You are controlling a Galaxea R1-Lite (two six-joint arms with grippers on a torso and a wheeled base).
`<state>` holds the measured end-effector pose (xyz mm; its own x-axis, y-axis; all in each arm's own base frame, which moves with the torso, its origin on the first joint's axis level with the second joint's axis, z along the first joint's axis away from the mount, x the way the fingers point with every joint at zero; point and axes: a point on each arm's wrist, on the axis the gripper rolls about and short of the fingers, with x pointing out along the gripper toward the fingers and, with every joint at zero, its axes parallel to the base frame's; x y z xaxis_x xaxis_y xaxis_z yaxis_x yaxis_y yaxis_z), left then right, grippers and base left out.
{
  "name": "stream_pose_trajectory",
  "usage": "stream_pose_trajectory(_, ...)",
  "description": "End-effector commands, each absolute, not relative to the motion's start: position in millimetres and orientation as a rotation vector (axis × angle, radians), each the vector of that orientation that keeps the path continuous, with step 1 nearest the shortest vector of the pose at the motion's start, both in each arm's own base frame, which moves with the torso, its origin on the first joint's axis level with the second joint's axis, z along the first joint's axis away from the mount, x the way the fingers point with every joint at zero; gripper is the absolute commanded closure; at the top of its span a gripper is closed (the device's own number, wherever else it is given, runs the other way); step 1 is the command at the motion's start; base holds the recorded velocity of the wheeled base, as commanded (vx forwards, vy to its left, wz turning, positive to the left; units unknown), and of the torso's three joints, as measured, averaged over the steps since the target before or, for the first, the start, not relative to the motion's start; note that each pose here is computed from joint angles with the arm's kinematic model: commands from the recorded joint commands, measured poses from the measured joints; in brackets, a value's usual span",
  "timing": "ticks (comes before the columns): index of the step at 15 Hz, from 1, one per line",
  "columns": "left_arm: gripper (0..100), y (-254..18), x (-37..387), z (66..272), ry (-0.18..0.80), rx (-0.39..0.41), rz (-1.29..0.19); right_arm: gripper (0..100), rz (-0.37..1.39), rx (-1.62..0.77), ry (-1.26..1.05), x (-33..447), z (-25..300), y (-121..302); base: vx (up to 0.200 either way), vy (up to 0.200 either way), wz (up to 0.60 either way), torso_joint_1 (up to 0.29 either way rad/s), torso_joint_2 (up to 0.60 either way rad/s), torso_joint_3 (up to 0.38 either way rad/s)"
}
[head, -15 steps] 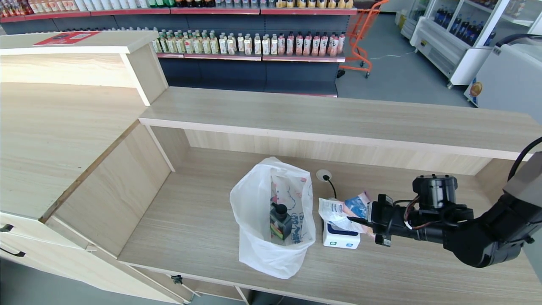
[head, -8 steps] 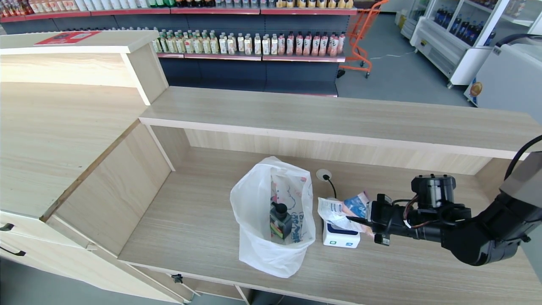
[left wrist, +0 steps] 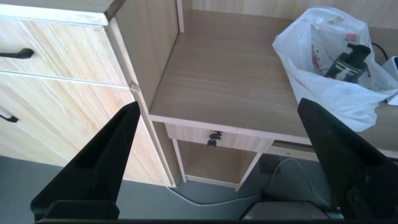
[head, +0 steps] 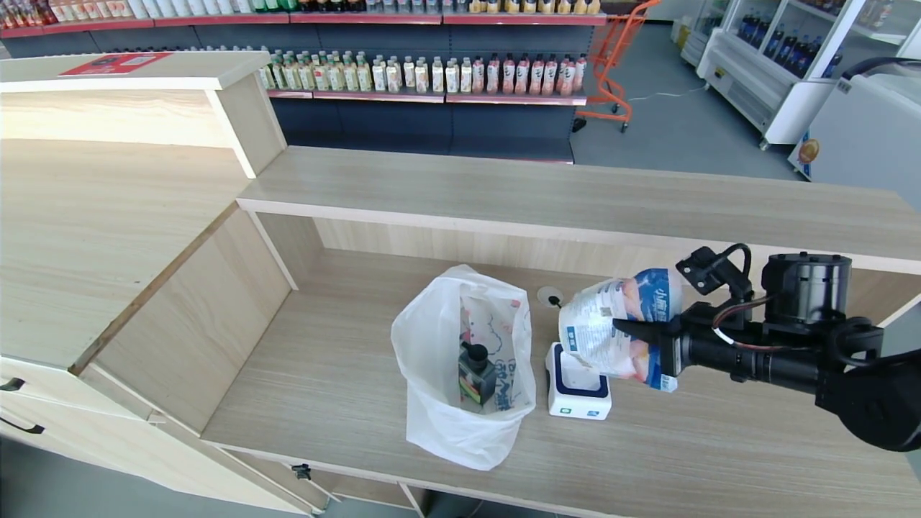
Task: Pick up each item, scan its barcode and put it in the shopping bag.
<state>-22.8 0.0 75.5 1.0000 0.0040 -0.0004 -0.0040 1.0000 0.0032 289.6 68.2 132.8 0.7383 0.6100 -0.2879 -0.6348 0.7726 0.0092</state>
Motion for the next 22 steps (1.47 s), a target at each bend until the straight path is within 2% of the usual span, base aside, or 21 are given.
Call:
stream_pose_trajectory(1,0,0,-23,75,0.0,0.003,0.005,100,0.669,-0.042,0.254,281,159,80,0.0,0.0,0.0,0.0,0.0,0.0)
stream_pose_trajectory(3,0,0,-23,75,0.0,0.003,0.005,100,0.705,0.037,0.358,290,139,103,0.0,0.0,0.0,0.0,0.0,0.0)
stream_pose_trajectory(8,0,0,-23,75,0.0,0.003,0.005,100,0.746,-0.059,0.402,337,96,127,0.0,0.0,0.0,0.0,0.0,0.0)
stream_pose_trajectory(12,0,0,-23,75,0.0,0.003,0.005,100,0.771,-0.061,0.37,371,84,152,0.0,0.0,0.0,0.0,0.0,0.0)
stream_pose_trajectory(22,0,0,-23,75,0.0,0.003,0.005,100,0.829,-0.083,0.354,395,58,189,0.0,0.0,0.0,0.0,0.0,0.0)
